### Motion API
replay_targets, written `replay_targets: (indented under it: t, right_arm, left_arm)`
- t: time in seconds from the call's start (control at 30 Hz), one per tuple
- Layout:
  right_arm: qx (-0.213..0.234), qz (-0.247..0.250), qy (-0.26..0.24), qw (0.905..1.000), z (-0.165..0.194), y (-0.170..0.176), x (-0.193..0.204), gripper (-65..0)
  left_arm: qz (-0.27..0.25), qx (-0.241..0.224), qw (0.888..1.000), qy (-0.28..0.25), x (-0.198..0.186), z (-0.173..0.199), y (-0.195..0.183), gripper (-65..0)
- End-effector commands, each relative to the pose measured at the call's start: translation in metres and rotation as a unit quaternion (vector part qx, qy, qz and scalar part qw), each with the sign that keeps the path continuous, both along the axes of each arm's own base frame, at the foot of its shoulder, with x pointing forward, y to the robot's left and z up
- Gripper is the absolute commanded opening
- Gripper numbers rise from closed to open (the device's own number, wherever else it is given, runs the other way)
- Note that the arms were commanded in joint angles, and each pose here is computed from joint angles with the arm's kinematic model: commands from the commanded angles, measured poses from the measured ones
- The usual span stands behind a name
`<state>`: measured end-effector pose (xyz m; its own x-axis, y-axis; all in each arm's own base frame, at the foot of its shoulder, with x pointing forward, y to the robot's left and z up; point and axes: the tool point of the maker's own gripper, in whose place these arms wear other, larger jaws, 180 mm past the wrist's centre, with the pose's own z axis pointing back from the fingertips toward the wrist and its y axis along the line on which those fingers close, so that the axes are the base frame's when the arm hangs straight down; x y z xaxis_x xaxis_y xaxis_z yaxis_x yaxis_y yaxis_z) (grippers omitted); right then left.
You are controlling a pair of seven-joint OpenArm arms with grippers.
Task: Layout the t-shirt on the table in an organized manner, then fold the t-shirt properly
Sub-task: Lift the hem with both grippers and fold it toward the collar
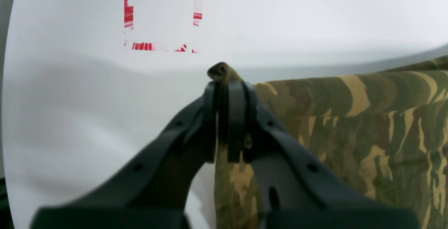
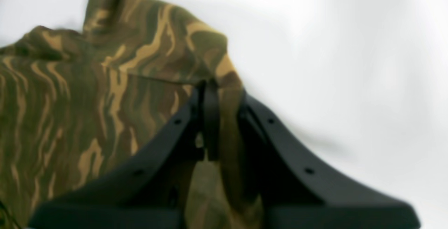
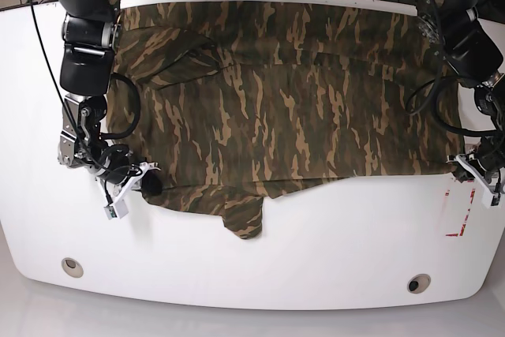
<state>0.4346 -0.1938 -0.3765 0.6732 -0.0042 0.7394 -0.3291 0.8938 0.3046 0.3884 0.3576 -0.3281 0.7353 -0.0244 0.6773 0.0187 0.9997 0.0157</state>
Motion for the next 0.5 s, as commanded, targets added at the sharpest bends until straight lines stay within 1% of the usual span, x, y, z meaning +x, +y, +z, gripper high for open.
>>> replay_targets:
  t: [0.0,0.13,0.33,0.47]
  right_arm:
    - [-0.012,0.008,-0.03,0.9994,0.024,-0.004,0.008,-60.4]
    - [-0.031,0.02,-0.037,0.9986,0.03,-0.003,0.0,-60.6]
    - [-0.056,0.005,-0.038,0.9977,0.04,-0.022,-0.016,-60.6]
    - [-0.072,0.0,-0.037,0.9967,0.046,-0.031,-0.025,-60.6]
  left_arm:
    - [0.004,0.01,0.999,-0.037,0.011,0.025,0.009,-63.2]
    - [0.005,0.01,0.999,-0.032,0.01,0.023,0.009,-63.2]
    - [0.006,0.012,1.0,-0.012,0.004,0.019,0.011,-63.3]
    - [0.007,0.015,1.0,0.006,-0.007,0.008,0.013,-63.3]
